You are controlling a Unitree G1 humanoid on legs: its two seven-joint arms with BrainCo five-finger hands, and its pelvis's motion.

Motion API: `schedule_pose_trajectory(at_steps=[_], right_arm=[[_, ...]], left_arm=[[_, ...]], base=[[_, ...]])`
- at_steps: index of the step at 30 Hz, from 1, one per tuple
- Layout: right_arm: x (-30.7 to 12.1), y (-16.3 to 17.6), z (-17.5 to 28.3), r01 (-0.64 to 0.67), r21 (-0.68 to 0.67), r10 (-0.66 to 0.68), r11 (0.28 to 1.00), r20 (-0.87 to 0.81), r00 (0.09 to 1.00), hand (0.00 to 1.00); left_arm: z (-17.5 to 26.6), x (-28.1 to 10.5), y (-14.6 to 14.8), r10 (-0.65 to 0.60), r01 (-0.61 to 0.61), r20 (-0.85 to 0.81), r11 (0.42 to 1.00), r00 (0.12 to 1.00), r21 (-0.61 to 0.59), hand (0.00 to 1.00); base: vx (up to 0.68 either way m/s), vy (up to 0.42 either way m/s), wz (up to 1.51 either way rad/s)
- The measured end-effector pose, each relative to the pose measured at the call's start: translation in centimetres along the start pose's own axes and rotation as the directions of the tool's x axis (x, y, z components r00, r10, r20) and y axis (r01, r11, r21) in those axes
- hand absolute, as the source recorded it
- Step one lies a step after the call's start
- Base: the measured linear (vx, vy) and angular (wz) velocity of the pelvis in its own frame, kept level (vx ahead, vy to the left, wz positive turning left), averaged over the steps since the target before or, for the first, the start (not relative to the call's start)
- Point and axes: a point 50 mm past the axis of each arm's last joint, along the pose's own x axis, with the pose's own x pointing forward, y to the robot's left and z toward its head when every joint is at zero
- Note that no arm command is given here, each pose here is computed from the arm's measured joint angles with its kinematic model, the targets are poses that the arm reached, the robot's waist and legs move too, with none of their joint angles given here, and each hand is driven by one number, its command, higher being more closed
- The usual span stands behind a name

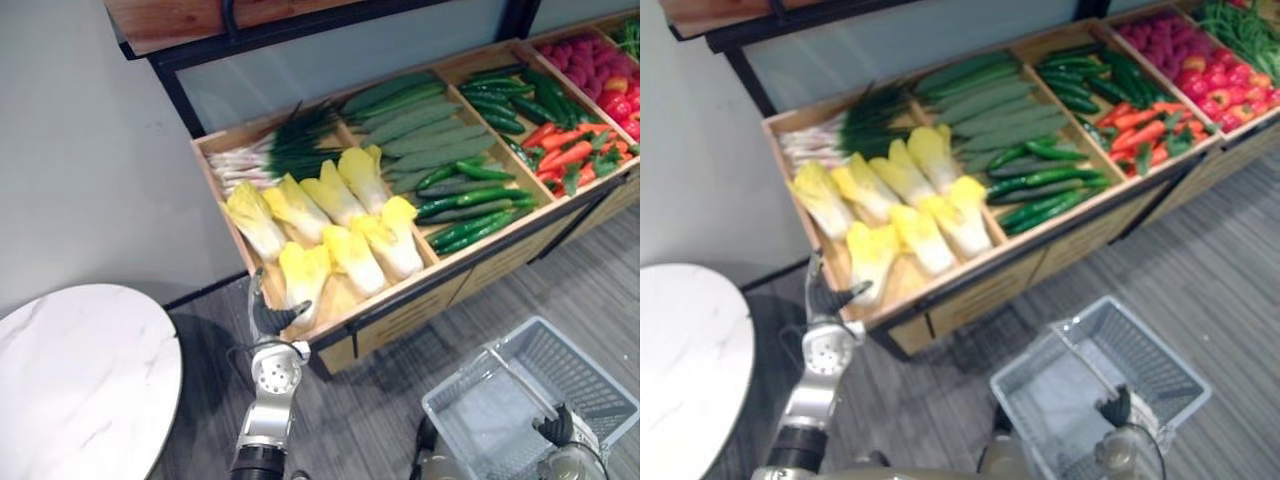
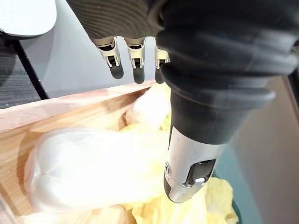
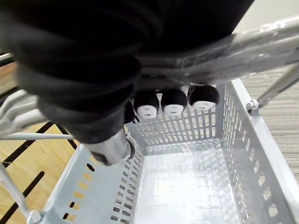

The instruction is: Pick vegetable in the basket

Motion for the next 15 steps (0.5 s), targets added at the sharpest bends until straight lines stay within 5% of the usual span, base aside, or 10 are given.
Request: schedule_pose_trajectory(at_steps=[15], right_arm=[[-0.1,0.5,1.8,-0.011,-0.045,0.015,0.999,0.087,0.996,1.00]], left_arm=[[-1.2,2.9,1.0,0.158,-0.152,-0.100,0.986,0.982,0.060,0.00]], base=[[0.01,-0.005,-0.12]])
